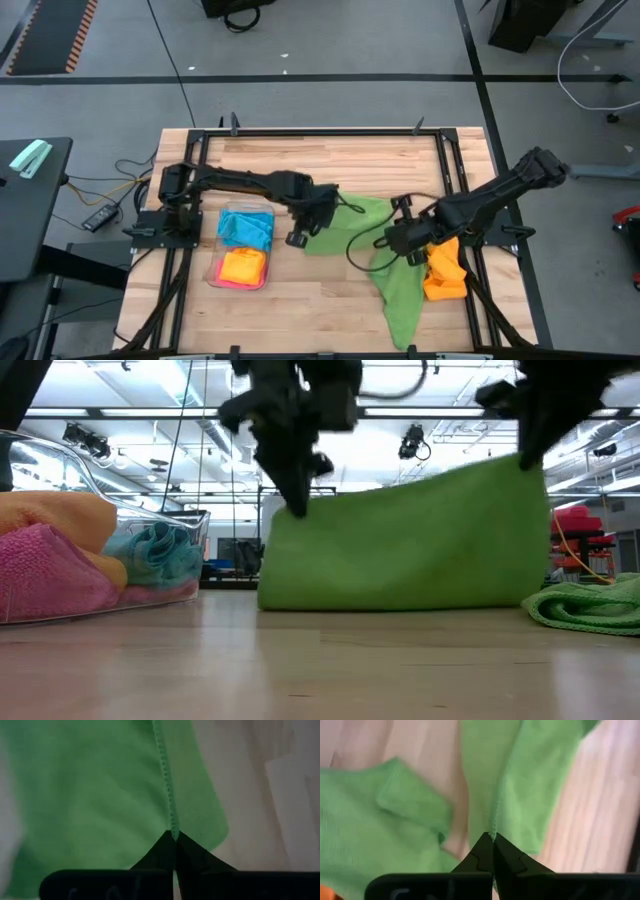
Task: Fold microfiber towels
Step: Fold the left green microfiber cloth
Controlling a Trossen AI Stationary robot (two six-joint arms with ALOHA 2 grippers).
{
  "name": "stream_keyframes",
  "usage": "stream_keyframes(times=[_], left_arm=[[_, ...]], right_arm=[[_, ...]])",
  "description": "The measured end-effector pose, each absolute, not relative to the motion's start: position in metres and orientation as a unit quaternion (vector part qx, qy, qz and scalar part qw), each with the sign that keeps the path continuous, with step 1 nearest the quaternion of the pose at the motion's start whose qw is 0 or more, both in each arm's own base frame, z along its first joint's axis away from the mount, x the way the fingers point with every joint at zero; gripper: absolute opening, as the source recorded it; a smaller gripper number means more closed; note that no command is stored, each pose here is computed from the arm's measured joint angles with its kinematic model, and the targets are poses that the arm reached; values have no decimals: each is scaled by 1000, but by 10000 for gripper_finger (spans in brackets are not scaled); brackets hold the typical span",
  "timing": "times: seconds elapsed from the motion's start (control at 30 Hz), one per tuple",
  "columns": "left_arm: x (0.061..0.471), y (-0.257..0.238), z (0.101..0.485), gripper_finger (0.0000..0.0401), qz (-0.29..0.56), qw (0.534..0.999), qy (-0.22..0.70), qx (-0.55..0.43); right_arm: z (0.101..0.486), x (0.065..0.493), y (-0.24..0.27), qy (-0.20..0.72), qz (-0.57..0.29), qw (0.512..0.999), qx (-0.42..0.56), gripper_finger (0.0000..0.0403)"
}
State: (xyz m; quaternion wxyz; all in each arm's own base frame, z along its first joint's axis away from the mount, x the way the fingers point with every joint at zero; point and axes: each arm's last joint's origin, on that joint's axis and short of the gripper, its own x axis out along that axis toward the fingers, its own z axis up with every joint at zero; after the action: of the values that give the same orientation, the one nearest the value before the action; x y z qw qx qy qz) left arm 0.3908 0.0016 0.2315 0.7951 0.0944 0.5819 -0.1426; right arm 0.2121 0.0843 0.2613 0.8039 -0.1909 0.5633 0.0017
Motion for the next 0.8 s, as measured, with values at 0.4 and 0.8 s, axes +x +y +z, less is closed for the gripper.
stream_keyframes(times=[0.4,0.8], left_arm=[[375,25,330,11,-109,840,507,160],[355,18,391,15,-163,860,459,152]], right_arm=[[328,210,43,533,7,835,-137,5],[394,201,40,482,107,869,-33,5]])
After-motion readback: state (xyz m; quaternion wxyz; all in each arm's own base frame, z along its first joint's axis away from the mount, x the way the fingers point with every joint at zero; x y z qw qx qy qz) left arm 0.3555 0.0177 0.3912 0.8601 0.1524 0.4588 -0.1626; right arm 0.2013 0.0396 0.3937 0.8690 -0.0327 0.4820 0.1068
